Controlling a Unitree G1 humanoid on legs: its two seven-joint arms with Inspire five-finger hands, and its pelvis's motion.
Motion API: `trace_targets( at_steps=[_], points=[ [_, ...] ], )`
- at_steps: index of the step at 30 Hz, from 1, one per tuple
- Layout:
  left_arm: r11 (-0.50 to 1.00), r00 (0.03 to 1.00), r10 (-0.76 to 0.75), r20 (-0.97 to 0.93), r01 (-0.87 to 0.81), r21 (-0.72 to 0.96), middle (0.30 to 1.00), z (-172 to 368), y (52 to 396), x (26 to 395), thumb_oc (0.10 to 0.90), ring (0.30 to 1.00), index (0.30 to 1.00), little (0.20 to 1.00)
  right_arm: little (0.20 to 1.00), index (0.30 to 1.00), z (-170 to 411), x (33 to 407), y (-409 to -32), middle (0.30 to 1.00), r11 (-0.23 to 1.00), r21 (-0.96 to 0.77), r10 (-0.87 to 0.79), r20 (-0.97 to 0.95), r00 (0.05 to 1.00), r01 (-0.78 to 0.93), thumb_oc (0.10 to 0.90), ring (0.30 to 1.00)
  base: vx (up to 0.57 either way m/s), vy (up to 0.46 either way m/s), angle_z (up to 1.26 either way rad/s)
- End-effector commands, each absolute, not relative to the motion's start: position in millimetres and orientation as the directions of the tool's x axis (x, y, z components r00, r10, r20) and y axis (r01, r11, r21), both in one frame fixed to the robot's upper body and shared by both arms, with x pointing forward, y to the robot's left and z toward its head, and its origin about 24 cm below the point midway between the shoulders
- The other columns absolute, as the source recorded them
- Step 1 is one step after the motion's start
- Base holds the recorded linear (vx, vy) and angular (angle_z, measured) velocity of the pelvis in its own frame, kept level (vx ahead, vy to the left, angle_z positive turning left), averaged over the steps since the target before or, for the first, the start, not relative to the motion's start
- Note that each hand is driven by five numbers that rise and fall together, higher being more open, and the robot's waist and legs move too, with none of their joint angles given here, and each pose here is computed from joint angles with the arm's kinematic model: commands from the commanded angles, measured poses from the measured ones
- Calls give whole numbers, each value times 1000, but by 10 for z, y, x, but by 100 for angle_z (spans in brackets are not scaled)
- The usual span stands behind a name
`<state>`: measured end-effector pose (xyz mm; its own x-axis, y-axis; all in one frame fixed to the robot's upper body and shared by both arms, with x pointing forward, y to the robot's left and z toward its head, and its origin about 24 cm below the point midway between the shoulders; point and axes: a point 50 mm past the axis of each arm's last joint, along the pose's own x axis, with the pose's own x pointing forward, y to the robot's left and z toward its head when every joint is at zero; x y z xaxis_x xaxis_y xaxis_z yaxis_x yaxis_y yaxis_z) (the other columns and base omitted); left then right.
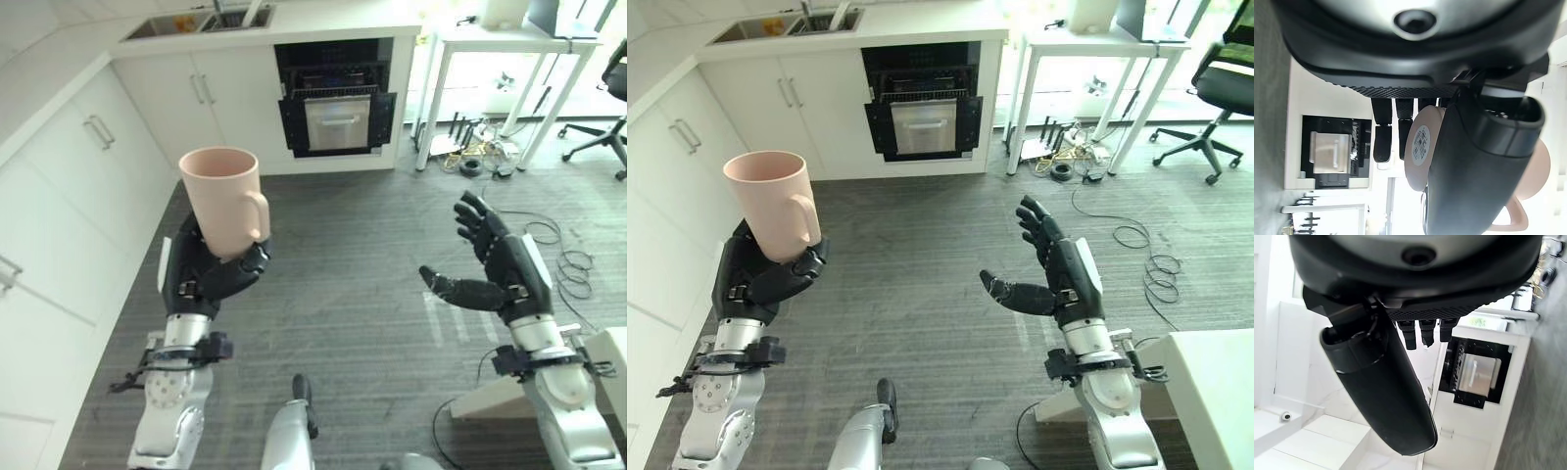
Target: Place the dishes in the dishwasher.
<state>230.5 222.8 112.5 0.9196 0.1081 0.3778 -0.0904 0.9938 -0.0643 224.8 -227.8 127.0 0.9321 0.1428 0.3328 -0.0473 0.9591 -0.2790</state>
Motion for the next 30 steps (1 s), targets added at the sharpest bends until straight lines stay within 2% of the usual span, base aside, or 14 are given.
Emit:
trace_targets(
  at_steps=[1, 3, 6, 10, 19, 30],
  points=[
    [998, 763, 16, 647, -47, 30, 300, 1723, 2230, 2311, 400, 300, 300, 300, 900, 900, 1798, 2255, -2177, 900, 978, -197, 182, 614, 768, -74, 800, 900, 436, 299, -36],
    [996, 761, -69, 645, 12, 92, 300, 1760, 2149, 2398, 400, 300, 300, 300, 900, 900, 1757, 2295, -2138, 900, 984, -174, 137, 608, 782, -37, 800, 900, 500, 427, 13],
    [991, 769, -117, 629, 49, 125, 300, 1755, 2094, 2422, 400, 300, 300, 300, 900, 900, 1725, 2262, -2135, 900, 988, -153, 102, 603, 791, -11, 800, 900, 341, 307, 86],
    [991, 784, -108, 611, 39, 126, 300, 1722, 2114, 2395, 400, 300, 300, 300, 900, 900, 1670, 2251, -2111, 900, 987, -155, 126, 576, 807, -44, 800, 900, 271, 56, 31],
    [986, 789, -143, 598, 60, 156, 300, 1662, 2082, 2367, 400, 300, 300, 300, 900, 900, 1553, 2161, -2130, 900, 995, -86, 96, 572, 814, -57, 800, 900, 495, -328, 45],
    [984, 800, -134, 585, 37, 174, 300, 1697, 2074, 2357, 400, 300, 300, 300, 900, 900, 1652, 2241, -2184, 900, 992, -106, 117, 564, 817, -68, 800, 900, 443, -327, -33]
  ],
)
